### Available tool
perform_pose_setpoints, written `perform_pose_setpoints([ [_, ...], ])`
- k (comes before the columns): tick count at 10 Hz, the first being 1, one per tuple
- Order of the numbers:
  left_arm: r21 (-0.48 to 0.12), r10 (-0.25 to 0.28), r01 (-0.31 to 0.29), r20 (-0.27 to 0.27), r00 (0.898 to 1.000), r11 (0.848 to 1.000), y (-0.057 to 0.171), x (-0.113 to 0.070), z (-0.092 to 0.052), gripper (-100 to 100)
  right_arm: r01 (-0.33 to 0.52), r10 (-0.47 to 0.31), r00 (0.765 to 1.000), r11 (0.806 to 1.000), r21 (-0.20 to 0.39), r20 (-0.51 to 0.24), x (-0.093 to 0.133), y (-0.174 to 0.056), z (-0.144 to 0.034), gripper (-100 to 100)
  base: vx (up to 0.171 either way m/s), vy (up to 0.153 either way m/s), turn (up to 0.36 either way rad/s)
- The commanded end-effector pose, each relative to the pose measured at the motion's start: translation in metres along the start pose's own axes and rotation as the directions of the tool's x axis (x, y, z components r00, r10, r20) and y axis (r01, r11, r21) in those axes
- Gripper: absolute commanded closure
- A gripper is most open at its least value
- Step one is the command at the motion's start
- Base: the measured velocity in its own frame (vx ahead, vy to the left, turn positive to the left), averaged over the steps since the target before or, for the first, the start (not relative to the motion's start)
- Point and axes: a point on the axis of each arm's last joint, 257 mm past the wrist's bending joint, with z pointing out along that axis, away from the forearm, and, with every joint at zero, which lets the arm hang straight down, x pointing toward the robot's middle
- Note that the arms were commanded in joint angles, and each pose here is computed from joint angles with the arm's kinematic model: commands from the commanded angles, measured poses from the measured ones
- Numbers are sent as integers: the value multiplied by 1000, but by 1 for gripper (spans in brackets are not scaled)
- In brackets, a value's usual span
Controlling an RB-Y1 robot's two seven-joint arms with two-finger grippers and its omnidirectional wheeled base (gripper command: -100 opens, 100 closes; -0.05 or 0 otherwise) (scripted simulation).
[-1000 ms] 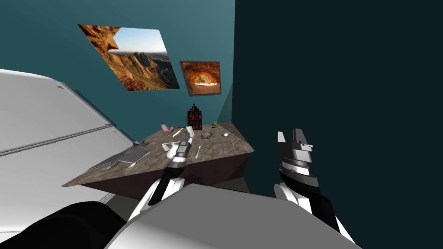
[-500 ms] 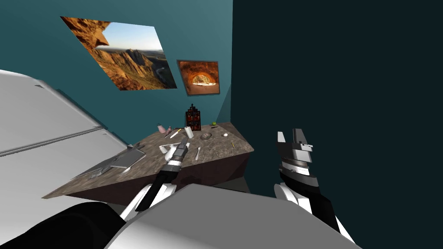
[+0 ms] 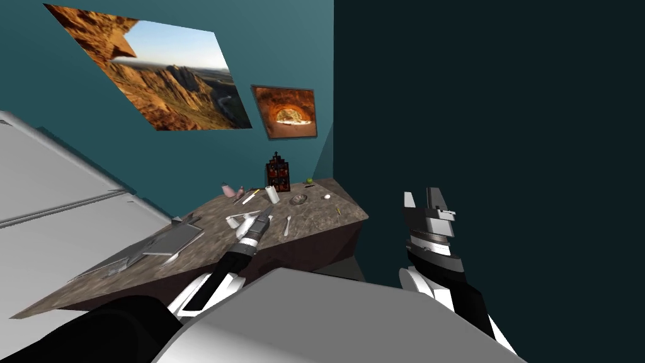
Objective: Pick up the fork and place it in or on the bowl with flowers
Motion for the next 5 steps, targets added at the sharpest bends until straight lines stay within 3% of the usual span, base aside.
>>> perform_pose_setpoints([
  [1,-62,24,-26,-31,999,998,19,0,-5,-100,0,0,1000,1000,0,0,0,0,0,0,-4,49,-147],
  [5,-199,86,-110,-125,988,974,67,3,-16,-100,0,0,1000,1000,0,0,0,0,0,0,-12,31,-157],
])
